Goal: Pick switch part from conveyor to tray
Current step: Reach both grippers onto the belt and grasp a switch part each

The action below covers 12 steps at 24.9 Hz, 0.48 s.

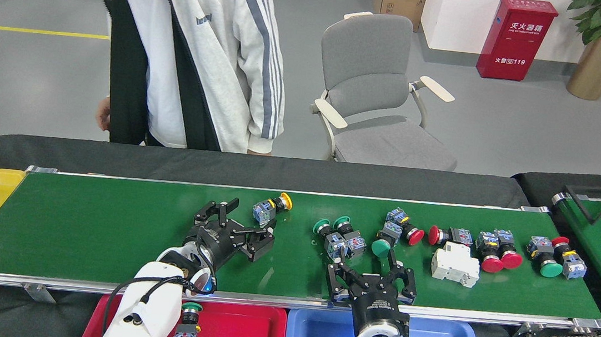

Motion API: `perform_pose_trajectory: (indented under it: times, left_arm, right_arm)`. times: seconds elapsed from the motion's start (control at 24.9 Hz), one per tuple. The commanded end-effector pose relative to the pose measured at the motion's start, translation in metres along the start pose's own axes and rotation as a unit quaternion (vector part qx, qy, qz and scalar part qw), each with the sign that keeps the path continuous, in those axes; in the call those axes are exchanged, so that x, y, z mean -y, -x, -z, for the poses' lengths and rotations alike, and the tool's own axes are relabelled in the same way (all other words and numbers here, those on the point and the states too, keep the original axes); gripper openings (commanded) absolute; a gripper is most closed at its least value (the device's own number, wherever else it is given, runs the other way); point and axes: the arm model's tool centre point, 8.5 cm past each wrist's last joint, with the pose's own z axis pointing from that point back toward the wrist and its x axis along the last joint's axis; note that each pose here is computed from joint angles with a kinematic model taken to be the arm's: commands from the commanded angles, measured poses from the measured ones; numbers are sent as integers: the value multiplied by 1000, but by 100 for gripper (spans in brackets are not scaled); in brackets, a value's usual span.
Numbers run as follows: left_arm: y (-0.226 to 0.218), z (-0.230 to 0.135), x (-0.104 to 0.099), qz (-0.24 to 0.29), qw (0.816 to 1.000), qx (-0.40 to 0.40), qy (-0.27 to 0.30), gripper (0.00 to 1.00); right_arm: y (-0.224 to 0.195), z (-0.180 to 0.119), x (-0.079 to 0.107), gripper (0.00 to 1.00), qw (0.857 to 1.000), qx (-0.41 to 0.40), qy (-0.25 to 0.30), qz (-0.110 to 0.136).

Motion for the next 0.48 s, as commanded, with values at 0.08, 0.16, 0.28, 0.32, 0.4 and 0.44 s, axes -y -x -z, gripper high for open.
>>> perform_pose_trajectory:
  times: [0.08,0.16,0.28,0.32,0.4,0.44]
  left_arm:
    - [4,6,-13,2,1000,-7,-14,84]
    - [6,7,-9,-2,1000,-22,-6,65]
    - [7,9,-6,-14,999,-32,2,30]
    - [8,9,-4,-16,999,-33,3,23]
    - [11,8,-2,-23,999,-35,0,9]
    - [14,7,-5,-23,999,-38,-14,7]
  right_arm:
    - [-24,20,19,87,1000,31,4,-3]
    - [-35,23,20,55,999,47,1,-22]
    - [-41,21,16,5,997,66,-2,-35]
    - [-42,21,15,2,997,72,-3,-35]
    - [-44,20,15,1,996,81,-5,-36]
    - [-44,20,16,1,996,83,-4,-35]
